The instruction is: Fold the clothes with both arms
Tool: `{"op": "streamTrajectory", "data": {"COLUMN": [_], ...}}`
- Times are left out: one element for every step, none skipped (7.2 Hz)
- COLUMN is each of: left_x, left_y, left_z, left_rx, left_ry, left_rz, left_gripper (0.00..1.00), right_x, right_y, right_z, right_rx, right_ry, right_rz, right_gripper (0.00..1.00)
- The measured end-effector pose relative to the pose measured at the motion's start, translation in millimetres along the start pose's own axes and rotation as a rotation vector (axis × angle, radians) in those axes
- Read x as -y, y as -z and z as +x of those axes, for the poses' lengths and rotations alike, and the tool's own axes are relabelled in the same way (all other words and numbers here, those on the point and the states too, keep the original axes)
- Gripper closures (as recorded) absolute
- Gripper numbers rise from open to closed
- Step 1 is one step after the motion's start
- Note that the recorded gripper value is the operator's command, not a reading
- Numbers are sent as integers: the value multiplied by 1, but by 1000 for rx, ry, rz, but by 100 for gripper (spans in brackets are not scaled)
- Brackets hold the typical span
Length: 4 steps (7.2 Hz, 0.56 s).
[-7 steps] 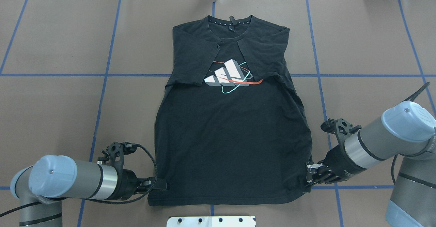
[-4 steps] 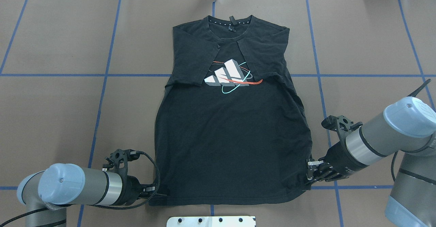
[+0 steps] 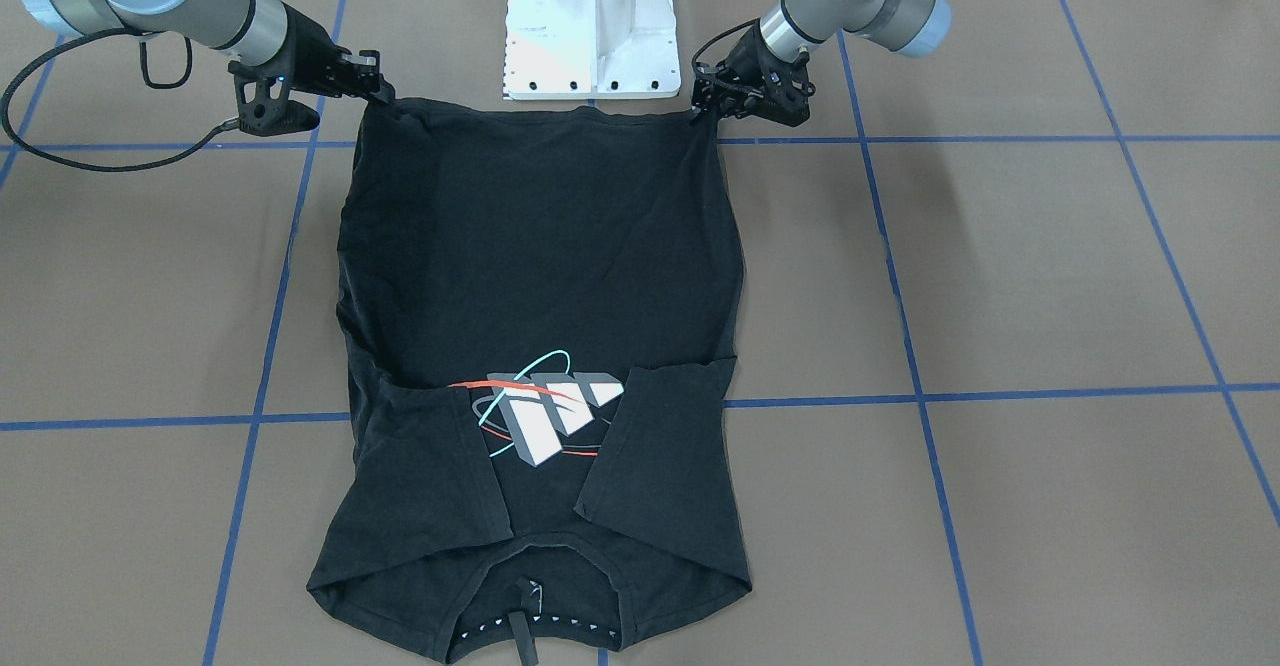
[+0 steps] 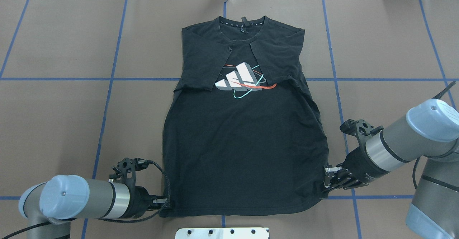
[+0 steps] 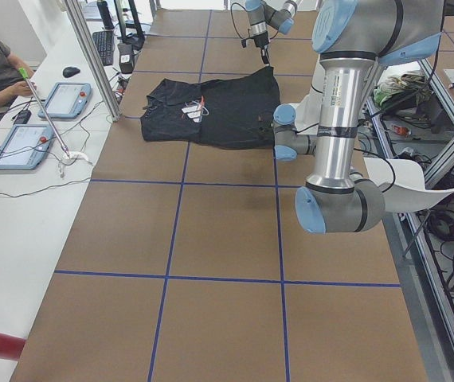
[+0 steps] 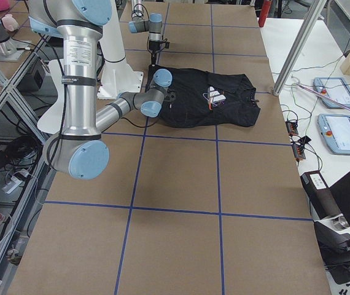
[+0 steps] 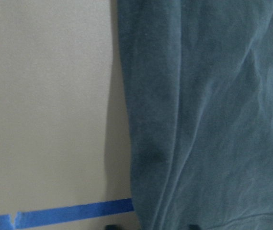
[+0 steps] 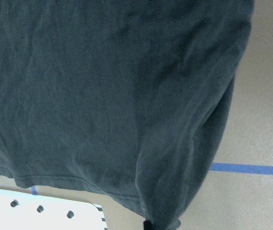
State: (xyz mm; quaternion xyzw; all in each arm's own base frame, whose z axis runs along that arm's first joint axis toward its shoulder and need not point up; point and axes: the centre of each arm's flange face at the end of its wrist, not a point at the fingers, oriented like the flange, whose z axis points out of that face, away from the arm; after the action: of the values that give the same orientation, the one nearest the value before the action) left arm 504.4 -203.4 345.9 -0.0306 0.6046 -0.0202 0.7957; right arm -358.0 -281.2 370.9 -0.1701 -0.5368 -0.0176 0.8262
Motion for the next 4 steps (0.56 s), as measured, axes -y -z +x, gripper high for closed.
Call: {"op": "streamTrajectory", "data": {"left_x": [-9,-14,-16,-17], "left_y": [3,12,23,38], "left_z": [7,15,22,28], "left_rx": [-15,-31,-44,-61], "left_ry": [-9,-13,-14,-15], "left_rz": [14,20,18,8], "left_gripper": [100,100,100,100], "right_x": [0,1,1,2], "right_y": [1,3,7,11], "right_z": [0,0,1,8], "right_rx": [2,5,17,44], "right_ry": [2,3,8,23], "right_rz": [-1,-6,-18,-41], "right_gripper": [100,100,100,100]}}
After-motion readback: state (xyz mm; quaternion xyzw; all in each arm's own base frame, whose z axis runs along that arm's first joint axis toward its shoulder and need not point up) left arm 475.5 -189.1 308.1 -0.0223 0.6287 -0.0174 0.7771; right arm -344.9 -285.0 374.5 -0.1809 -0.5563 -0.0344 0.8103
